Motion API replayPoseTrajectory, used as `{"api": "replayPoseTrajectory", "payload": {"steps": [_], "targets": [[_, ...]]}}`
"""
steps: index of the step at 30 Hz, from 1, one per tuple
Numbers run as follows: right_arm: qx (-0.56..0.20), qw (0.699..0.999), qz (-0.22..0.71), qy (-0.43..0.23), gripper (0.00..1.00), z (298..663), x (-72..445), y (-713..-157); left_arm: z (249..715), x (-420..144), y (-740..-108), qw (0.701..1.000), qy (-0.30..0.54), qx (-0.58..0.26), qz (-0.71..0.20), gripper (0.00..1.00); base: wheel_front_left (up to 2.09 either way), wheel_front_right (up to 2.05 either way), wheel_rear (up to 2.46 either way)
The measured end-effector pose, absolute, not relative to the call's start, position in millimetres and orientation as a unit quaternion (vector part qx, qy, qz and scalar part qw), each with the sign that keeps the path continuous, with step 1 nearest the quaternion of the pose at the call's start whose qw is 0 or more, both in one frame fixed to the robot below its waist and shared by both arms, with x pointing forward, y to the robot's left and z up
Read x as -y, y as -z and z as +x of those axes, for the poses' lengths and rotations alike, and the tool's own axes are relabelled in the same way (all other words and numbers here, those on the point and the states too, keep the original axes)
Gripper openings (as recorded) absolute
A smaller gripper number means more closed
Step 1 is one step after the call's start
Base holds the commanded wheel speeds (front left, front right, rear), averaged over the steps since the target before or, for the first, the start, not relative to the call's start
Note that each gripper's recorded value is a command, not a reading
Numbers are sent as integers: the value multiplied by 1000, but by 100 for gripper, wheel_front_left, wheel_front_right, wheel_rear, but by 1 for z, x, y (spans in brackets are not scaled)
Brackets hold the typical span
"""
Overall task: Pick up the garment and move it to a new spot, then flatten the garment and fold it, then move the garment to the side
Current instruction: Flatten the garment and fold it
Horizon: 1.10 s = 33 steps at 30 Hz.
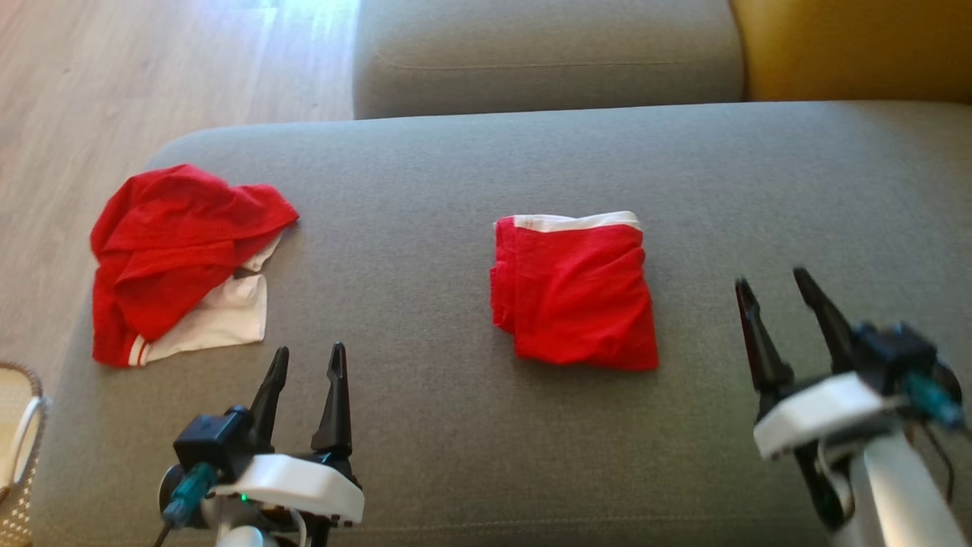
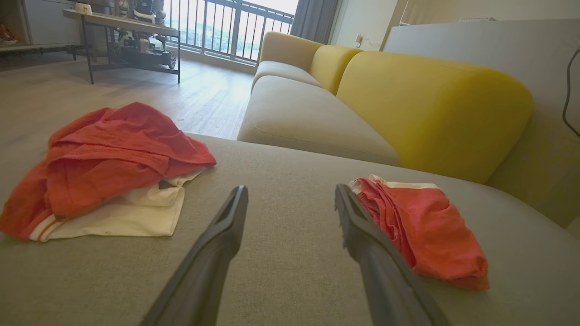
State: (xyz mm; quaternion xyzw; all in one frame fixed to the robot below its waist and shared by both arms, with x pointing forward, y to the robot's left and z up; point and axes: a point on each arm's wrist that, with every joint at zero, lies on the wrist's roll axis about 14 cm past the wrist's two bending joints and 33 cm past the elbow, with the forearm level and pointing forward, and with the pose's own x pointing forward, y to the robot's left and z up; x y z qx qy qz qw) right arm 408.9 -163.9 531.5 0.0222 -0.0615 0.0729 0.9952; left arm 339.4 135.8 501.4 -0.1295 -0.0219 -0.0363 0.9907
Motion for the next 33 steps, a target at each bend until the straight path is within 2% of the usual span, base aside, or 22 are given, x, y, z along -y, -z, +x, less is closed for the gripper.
{"api": "replayPoseTrajectory", "payload": {"steps": [9, 27, 28, 29, 30, 33], "targets": [[59, 998, -7, -33, 100, 375, 183, -522, 339, -128, -495, 990, 47, 11, -131, 100, 0, 0, 0], [47, 998, 9, -27, 100, 374, 185, -513, 336, -128, -491, 990, 49, 5, -133, 100, 0, 0, 0], [45, 999, 10, -28, 91, 375, 184, -512, 336, -128, -491, 990, 48, 4, -133, 100, 0, 0, 0], [42, 999, 10, -31, 28, 376, 182, -510, 336, -128, -490, 990, 48, 2, -133, 100, 0, 0, 0], [39, 999, 10, -35, 0, 377, 179, -508, 336, -129, -488, 990, 47, 0, -133, 100, 0, 0, 0], [28, 998, 12, -57, 0, 386, 164, -501, 339, -129, -483, 990, 45, -8, -133, 100, 0, 0, 0]]}}
